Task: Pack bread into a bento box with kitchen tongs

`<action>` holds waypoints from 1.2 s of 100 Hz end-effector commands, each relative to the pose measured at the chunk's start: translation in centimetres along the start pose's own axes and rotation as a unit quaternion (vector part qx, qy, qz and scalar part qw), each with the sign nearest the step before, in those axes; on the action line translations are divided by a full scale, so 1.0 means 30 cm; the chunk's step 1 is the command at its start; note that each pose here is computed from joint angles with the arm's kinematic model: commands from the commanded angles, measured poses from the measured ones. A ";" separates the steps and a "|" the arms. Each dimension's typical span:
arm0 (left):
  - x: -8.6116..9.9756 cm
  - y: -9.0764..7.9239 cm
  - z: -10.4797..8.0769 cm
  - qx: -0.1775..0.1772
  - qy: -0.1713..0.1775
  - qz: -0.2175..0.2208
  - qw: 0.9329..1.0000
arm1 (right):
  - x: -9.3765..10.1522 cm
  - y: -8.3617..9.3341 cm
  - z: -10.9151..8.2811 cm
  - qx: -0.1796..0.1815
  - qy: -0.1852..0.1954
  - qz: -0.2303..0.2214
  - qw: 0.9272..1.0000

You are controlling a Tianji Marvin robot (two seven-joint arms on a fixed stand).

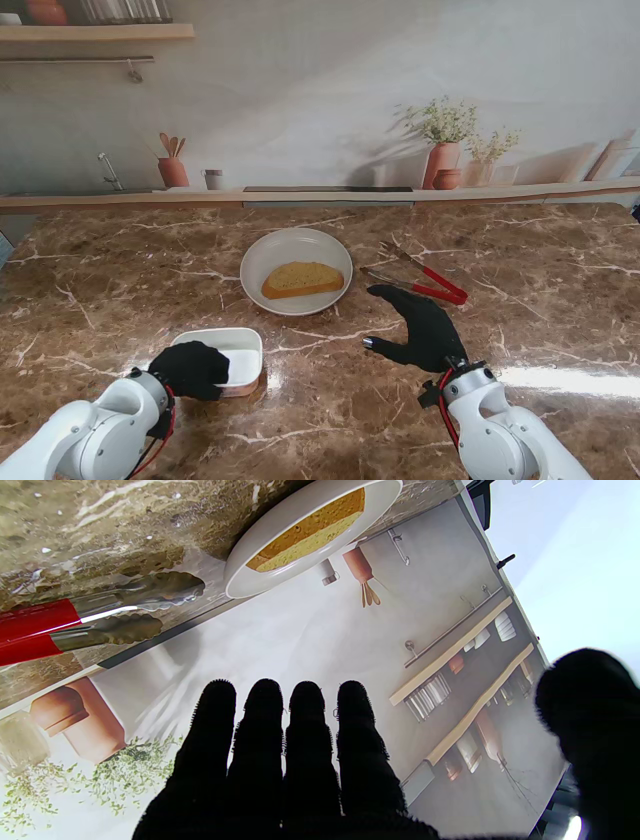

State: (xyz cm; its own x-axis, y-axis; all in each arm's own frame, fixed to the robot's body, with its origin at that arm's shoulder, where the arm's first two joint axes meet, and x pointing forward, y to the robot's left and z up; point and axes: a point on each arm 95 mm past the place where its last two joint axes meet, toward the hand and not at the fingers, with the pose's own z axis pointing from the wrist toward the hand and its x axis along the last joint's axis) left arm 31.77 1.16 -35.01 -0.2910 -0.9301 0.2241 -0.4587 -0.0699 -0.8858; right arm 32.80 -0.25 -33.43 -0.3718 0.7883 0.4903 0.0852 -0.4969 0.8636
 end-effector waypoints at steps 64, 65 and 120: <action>0.336 0.043 0.165 -0.009 0.112 -0.021 0.993 | -0.020 -0.003 -0.007 -0.012 -0.017 0.013 1.000; 0.338 0.044 0.167 -0.010 0.112 -0.022 0.993 | -0.021 -0.003 -0.007 -0.012 -0.018 0.013 1.000; 0.337 0.042 0.138 0.025 0.115 -0.034 0.992 | -0.037 0.003 -0.011 -0.003 -0.031 0.001 1.000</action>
State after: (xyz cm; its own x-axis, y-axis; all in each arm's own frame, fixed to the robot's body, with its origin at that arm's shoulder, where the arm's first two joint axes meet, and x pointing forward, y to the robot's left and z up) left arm 32.31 -9.59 -35.75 -0.4374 -0.8287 0.3492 -0.4611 -0.1267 -0.8783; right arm 33.11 -1.17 -33.57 -0.3248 0.8006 0.5034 0.0621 -0.5131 0.8561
